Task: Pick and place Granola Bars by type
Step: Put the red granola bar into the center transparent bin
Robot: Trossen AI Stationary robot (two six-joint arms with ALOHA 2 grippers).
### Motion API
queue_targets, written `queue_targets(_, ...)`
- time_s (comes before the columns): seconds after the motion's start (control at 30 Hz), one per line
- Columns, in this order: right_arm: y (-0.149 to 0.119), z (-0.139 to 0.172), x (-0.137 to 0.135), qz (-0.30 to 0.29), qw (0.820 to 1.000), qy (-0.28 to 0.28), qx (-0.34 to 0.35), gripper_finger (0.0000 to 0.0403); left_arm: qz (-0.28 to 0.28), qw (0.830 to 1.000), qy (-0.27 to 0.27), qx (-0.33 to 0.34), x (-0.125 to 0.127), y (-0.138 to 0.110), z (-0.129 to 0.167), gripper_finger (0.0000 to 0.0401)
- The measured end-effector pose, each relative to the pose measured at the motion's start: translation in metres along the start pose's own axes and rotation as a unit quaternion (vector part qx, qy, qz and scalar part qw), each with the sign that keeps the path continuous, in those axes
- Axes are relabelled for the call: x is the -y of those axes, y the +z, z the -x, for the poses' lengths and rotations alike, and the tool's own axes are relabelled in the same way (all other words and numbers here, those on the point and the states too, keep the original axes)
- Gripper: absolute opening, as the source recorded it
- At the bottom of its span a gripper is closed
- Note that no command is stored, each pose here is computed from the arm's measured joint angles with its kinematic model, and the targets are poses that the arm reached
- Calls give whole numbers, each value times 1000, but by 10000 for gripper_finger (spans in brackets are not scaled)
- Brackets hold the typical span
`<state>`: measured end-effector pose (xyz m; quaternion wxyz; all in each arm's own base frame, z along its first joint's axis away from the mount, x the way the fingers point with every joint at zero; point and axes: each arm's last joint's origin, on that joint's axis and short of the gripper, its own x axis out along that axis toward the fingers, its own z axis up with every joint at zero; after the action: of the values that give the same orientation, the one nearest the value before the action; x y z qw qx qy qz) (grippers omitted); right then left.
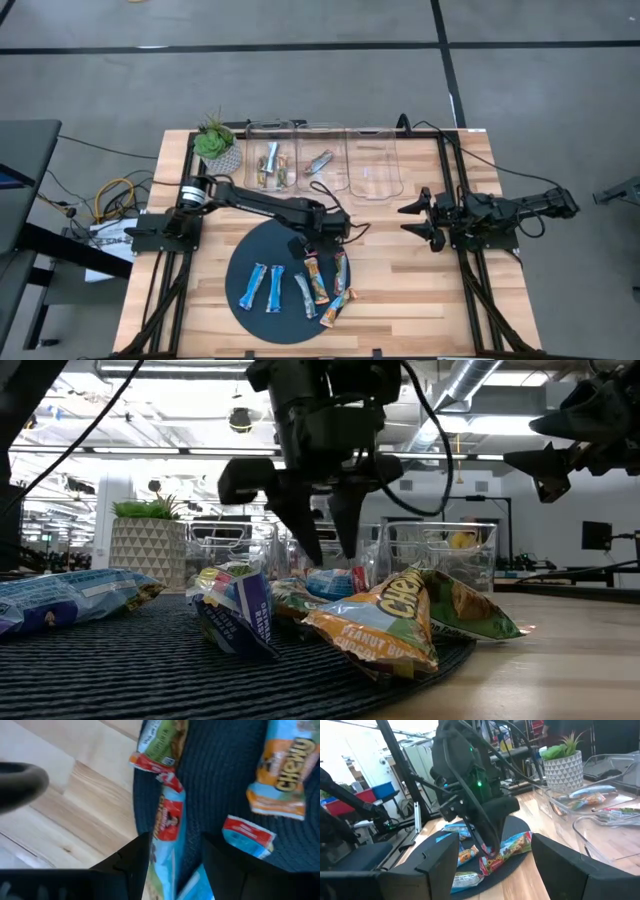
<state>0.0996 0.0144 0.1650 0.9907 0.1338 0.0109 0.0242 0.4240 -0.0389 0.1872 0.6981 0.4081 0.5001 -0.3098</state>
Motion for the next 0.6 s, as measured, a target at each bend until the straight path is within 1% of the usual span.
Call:
queue_targets(0.17,0,0,0,0,1000,-1,-1,244,0,1000,-15,-11,5,-5,-12,167)
queue_targets(0.33,-1,-1,0,1,1000,-2,-8,244,5,1000,-13,-24,9,-13,-22,167)
queue_targets(0.5,-1,-1,0,1,1000,-2,-8,244,6,998,23,-60,8,-17,-26,167)
queue_targets(0.6,-1,-1,0,1,1000,-2,-8,244,10,997,36,-63,6,-16,-26,167)
